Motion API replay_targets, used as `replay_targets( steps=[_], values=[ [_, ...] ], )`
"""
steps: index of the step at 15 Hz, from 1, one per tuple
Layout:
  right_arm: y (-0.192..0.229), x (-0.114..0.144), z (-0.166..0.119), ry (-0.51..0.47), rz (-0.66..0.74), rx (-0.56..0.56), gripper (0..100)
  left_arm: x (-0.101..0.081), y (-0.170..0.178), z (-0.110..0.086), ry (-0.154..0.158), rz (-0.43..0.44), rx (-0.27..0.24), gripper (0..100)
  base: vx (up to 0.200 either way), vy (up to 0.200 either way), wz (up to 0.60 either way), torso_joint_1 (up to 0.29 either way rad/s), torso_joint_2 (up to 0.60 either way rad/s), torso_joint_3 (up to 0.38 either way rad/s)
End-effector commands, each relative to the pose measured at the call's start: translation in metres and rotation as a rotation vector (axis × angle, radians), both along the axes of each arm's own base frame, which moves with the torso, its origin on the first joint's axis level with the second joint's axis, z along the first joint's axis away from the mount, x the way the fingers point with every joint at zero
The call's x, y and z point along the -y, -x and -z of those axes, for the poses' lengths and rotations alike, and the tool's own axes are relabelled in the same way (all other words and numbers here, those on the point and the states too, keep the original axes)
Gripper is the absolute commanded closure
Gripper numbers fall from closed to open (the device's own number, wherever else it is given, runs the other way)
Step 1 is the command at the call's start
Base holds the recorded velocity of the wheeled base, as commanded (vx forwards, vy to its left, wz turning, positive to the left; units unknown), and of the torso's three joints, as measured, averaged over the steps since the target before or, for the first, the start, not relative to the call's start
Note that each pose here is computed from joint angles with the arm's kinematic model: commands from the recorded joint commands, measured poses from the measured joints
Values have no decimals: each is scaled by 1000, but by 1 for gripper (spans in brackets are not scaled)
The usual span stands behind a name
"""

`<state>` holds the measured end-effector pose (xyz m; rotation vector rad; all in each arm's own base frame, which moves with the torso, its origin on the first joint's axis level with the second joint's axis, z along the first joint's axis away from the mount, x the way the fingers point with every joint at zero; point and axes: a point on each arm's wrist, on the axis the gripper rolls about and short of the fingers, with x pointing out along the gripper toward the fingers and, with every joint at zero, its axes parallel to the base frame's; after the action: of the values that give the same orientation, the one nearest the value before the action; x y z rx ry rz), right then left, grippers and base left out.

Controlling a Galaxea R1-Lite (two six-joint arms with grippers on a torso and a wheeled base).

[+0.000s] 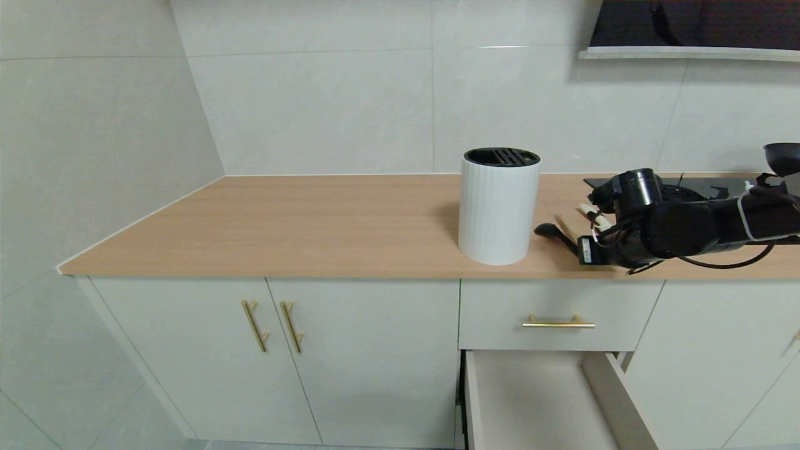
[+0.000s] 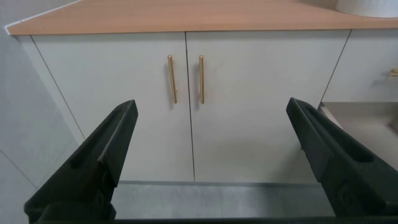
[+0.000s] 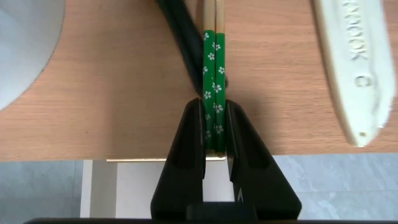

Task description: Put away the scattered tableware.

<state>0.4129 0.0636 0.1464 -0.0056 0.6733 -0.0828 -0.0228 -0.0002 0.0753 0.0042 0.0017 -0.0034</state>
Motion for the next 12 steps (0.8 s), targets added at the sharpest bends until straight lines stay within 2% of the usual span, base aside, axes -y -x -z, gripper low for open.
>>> replay_targets(
  steps=[1,3,5,6,9,12],
  values=[
    [11,0,-19,-24,11,33,100,0,0,0,0,0,0,0,0,0,0,0,0,0],
    [46,-2,-42,-81,31,29,100,0,0,0,0,0,0,0,0,0,0,0,0,0],
    [76,-1,-69,-124,39,91,100,0,0,0,0,0,0,0,0,0,0,0,0,0],
    [112,5,-89,-154,42,136,100,0,0,0,0,0,0,0,0,0,0,0,0,0],
    [166,6,-96,-163,0,152,100,0,0,0,0,0,0,0,0,0,0,0,0,0],
    [188,10,-84,-175,-56,23,100,0,0,0,0,0,0,0,0,0,0,0,0,0]
  ],
)
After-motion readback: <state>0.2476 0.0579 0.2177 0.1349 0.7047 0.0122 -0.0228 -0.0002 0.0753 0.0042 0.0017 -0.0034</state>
